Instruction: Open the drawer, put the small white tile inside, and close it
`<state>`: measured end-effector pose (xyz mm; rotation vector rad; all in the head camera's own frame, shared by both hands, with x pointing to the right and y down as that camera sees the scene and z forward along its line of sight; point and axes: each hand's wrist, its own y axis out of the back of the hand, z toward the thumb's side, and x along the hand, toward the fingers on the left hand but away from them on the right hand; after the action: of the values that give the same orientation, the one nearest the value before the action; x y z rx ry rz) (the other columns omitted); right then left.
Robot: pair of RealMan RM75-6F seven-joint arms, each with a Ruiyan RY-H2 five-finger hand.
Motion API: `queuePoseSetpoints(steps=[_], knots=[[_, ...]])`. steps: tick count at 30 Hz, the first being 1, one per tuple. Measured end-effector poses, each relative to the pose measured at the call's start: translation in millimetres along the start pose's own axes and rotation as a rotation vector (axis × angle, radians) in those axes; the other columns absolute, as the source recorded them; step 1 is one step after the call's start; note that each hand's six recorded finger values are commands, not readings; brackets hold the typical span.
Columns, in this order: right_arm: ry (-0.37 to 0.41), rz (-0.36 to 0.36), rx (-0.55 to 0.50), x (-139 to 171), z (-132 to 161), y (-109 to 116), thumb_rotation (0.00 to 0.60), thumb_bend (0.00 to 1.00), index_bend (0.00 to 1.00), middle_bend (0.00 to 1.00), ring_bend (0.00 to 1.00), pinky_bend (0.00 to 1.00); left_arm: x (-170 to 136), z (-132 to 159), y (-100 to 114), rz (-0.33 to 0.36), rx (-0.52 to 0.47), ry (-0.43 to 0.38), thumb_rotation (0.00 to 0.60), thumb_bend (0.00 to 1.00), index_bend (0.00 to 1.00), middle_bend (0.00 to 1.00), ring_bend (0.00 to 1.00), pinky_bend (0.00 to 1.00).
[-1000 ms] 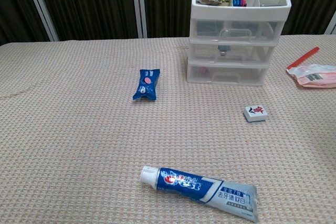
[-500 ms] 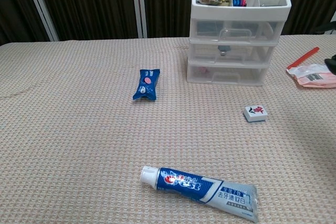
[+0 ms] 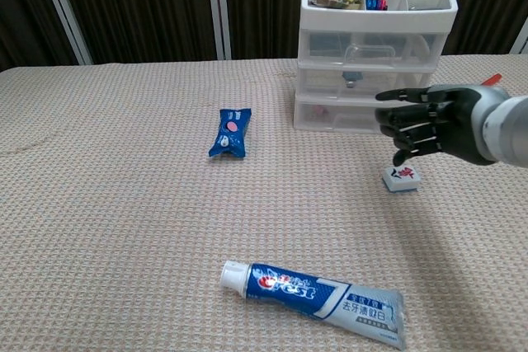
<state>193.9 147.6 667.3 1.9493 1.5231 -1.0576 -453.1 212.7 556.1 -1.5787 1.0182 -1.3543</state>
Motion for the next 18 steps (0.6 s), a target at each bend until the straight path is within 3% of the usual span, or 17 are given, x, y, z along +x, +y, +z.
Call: queuePoseSetpoints(steps=[10,18], knots=[[-0.019,-0.008,-0.154,-25.9,5.6,-18.8,0.6,0.5,0.1,0.79,0.8,0.62,1.3,-1.4,0.2,-0.004,-0.014,0.005,0.6,0.15,0.07,0.0,0.0,0.0],[-0.05,-0.009,-0.193,-40.8,2.3,-25.7,0.6,0.5,0.11,0.79,0.8,0.62,2.2,0.5,0.3,-0.005,-0.02,-0.005,0.6,0.14,0.07,0.0,0.0,0.0]])
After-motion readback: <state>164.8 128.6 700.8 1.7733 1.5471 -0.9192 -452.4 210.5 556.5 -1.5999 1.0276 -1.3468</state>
